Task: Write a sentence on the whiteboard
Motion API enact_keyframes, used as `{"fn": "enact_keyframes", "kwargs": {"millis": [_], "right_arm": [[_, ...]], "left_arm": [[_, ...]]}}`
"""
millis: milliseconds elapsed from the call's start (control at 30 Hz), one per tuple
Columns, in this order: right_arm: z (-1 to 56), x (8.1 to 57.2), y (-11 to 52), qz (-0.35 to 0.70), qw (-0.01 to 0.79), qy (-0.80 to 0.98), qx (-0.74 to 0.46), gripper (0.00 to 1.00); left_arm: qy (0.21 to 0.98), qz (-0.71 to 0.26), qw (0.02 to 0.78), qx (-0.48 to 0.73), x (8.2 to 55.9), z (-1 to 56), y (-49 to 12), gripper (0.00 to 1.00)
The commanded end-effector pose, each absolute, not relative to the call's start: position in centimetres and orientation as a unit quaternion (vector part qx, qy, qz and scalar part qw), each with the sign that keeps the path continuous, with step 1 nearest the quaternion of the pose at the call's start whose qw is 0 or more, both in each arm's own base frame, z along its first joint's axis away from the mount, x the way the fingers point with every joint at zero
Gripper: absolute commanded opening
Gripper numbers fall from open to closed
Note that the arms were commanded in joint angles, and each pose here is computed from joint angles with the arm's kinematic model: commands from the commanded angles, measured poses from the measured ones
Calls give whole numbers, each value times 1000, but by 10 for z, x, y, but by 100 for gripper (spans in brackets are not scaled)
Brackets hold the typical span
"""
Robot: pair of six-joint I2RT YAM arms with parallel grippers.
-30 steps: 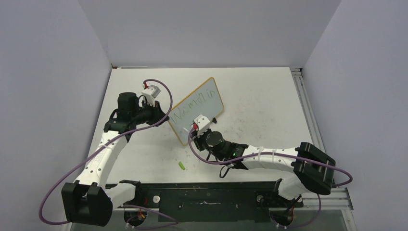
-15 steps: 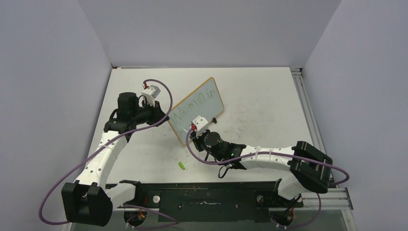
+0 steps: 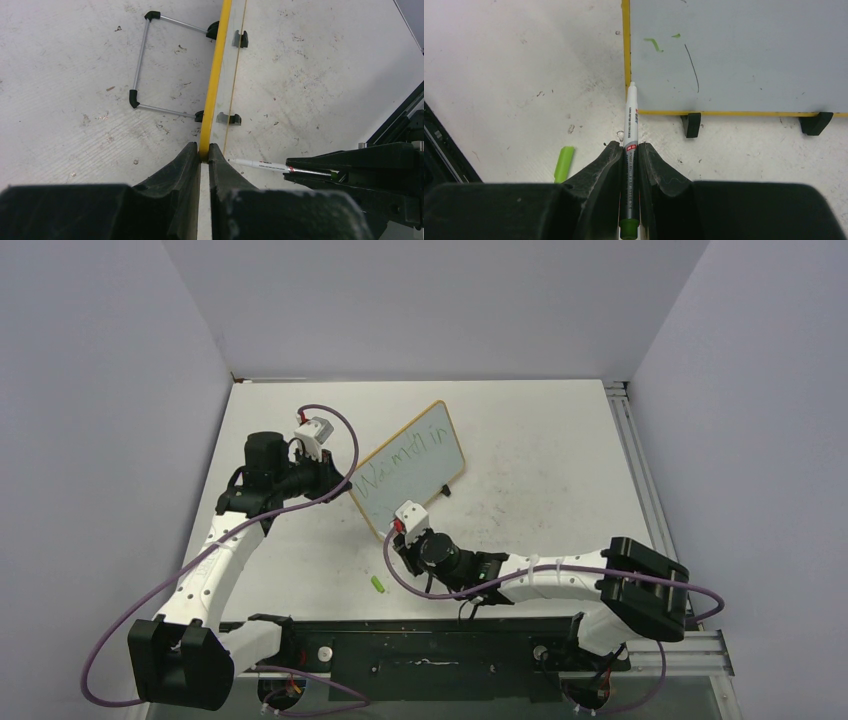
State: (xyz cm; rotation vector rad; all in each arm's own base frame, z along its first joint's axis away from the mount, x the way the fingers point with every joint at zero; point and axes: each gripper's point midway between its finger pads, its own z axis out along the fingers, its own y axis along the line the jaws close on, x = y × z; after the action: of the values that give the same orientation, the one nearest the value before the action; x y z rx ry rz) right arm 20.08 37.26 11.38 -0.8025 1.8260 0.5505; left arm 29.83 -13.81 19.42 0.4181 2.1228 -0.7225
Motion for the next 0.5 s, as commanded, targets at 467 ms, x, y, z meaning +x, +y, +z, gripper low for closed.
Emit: {"fn": "enact_keyframes", "kwargs": {"millis": [467], "right_arm": [[169,240,373,232,578,734,-271,5]], "left_arm": [[844,-278,425,169,300,200,-135,0]]}}
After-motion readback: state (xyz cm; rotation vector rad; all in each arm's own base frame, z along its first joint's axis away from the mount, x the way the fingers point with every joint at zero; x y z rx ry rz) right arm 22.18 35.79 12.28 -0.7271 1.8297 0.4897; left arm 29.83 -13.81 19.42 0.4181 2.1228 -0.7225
